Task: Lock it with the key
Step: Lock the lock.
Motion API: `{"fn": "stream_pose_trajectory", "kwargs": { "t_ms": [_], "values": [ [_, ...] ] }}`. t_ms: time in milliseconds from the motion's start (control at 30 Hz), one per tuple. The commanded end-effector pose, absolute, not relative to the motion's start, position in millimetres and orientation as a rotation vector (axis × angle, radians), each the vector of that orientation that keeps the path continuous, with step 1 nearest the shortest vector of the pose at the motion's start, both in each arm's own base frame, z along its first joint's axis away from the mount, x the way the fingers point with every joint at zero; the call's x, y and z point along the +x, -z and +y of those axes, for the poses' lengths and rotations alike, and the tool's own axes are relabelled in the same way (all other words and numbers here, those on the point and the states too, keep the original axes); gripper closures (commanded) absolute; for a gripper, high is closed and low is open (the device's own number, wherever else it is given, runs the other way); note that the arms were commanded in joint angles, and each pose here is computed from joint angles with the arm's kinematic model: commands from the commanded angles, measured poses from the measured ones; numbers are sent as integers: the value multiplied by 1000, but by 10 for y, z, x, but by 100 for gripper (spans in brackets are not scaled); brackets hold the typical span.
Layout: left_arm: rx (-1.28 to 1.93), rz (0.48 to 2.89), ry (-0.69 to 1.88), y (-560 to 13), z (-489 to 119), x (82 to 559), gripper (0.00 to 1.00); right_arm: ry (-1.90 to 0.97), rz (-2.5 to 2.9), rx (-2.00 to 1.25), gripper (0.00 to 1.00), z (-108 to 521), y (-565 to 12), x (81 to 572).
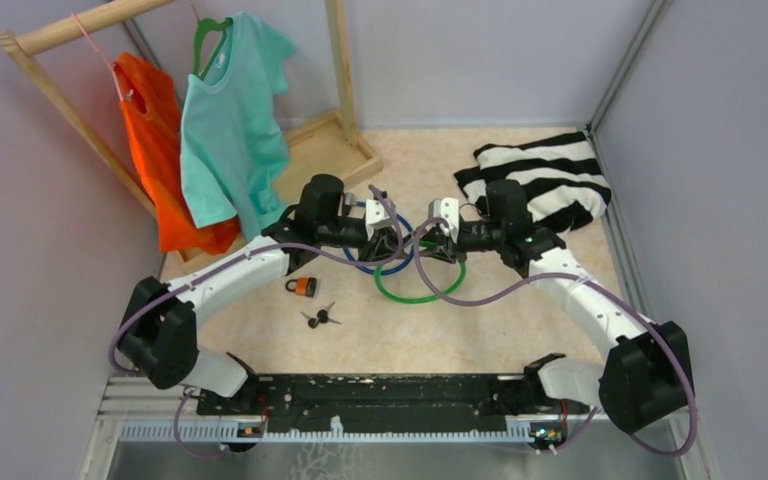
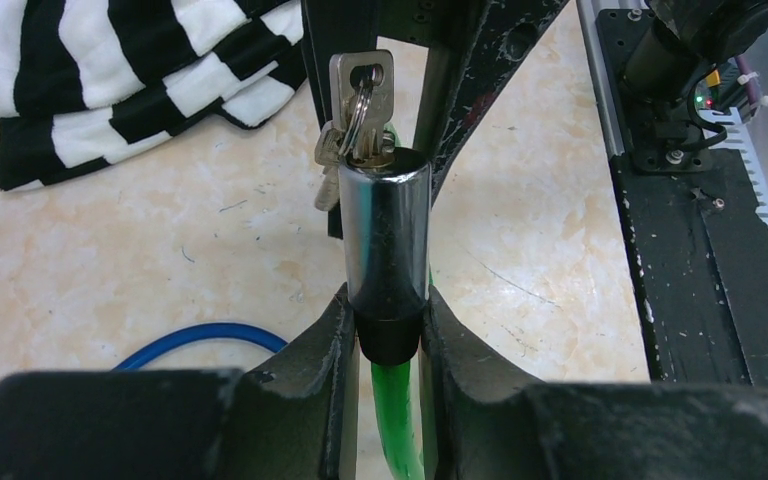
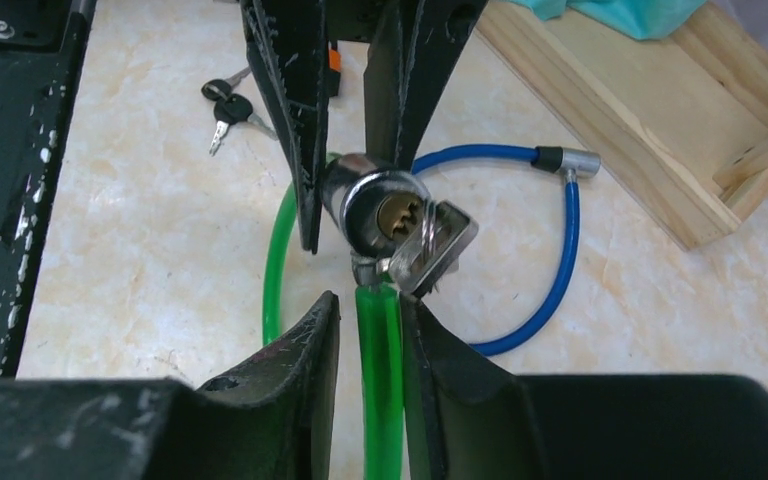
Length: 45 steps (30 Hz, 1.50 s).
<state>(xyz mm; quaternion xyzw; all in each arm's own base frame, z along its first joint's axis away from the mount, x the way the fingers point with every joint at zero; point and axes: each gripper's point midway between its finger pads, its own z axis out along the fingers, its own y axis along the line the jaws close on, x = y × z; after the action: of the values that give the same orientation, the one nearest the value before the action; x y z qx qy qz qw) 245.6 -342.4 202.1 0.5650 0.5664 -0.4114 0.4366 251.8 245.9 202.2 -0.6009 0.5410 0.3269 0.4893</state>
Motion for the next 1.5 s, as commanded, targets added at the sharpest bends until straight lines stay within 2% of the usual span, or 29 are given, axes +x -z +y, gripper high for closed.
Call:
{"fn": "stream_pose_trajectory", "kwargs": {
  "t_ms": [0, 133, 267, 333, 467, 533, 767, 867, 1000, 1100, 1300, 1467],
  "values": [
    [1401, 1431, 989, -1932, -3393, 2510, 100, -784, 1380, -1453, 69, 2309, -1985, 2410],
    [1398, 1426, 986, -1949, -3386, 2519, 100, -732, 1395, -1444, 61, 2226, -1964, 2417],
    [1399, 1422, 988, -1962, -3384, 2510, 100, -731, 1401, -1444, 59, 2218, -1934, 2406],
    [1401, 1420, 993, -1964, -3383, 2499, 100, -729, 1398, -1445, 64, 2222, -1935, 2418],
    [1407, 1416, 1003, -1950, -3394, 2492, 100, -792, 1386, -1435, 83, 2285, -1959, 2392],
    [1416, 1413, 1020, -1930, -3413, 2473, 100, -823, 1383, -1425, 89, 2324, -1975, 2391],
    [1446, 1434, 1046, -1787, -3489, 2420, 100, -891, 1332, -1427, 94, 2531, -2074, 2337],
    [1450, 1441, 1034, -1770, -3493, 2424, 100, -888, 1342, -1412, 89, 2544, -2114, 2367],
    [1432, 1447, 976, -1817, -3444, 2496, 100, -814, 1410, -1389, 71, 2425, -2101, 2460],
    [1418, 1450, 954, -1853, -3412, 2538, 100, -781, 1458, -1359, 62, 2308, -2124, 2508],
    [1420, 1450, 951, -1843, -3410, 2558, 100, -709, 1523, -1343, 52, 2133, -2212, 2491],
    [1430, 1444, 943, -1832, -3408, 2564, 100, -710, 1542, -1307, 43, 2119, -2511, 2480]
  ]
}}
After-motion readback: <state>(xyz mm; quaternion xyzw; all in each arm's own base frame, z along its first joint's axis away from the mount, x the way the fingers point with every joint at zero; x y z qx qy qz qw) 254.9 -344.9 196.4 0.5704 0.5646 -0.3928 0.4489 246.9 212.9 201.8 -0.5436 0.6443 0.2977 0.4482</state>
